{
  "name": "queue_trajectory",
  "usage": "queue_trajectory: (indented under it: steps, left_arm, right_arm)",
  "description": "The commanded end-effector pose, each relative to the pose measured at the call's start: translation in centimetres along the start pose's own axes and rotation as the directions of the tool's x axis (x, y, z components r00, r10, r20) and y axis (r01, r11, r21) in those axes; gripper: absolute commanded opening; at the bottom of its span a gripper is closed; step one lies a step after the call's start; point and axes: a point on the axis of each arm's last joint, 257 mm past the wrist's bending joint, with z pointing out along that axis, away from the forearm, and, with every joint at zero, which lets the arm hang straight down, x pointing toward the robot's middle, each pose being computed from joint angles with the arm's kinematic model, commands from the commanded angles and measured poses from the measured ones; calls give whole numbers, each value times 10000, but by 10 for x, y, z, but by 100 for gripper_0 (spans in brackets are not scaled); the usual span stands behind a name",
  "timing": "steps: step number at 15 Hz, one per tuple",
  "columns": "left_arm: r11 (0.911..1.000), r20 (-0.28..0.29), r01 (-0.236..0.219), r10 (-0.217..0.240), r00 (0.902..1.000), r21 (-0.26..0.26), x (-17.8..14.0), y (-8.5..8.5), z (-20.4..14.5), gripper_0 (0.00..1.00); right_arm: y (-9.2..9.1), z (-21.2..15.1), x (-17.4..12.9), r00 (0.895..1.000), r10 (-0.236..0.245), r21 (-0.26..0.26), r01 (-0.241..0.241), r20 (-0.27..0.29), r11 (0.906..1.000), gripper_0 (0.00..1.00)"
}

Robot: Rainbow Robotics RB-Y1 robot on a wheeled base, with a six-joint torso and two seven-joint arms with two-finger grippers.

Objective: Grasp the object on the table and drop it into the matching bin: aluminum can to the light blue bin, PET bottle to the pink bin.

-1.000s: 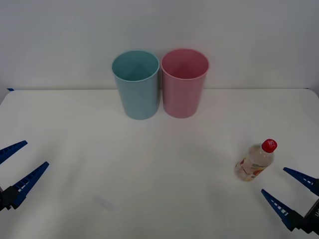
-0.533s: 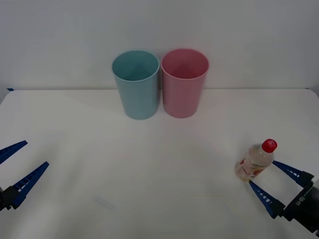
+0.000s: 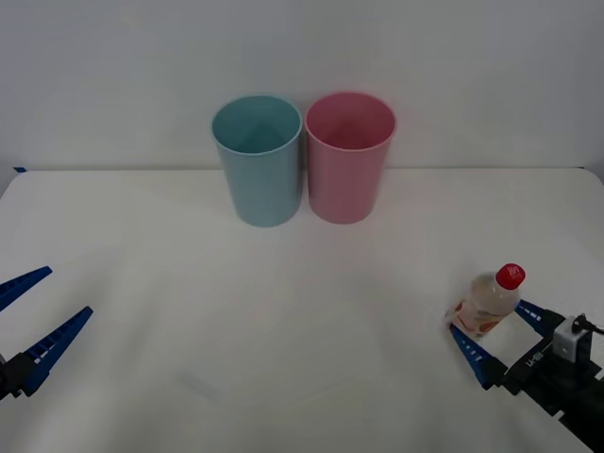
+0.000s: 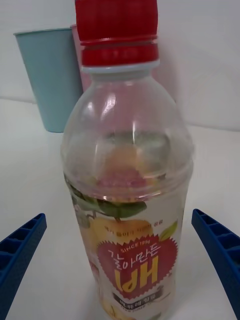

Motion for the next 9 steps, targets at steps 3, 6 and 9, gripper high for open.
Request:
queue_trajectory:
  steps: [3,6,9]
  left_arm:
    - [10000,0,0,0,10000,0,0,0,0,100]
    - [10000,0,0,0,10000,0,0,0,0,100]
    - [10000,0,0,0,10000,0,0,0,0,100]
  right_arm:
    - [-2,17,1,9999,-64,221,66,-78,9997,100]
    - [-2,23,1,9999,-67,287,70,-76,9996,100]
    - [-3,23,0,9999,-94,329,95,-42,9994,24]
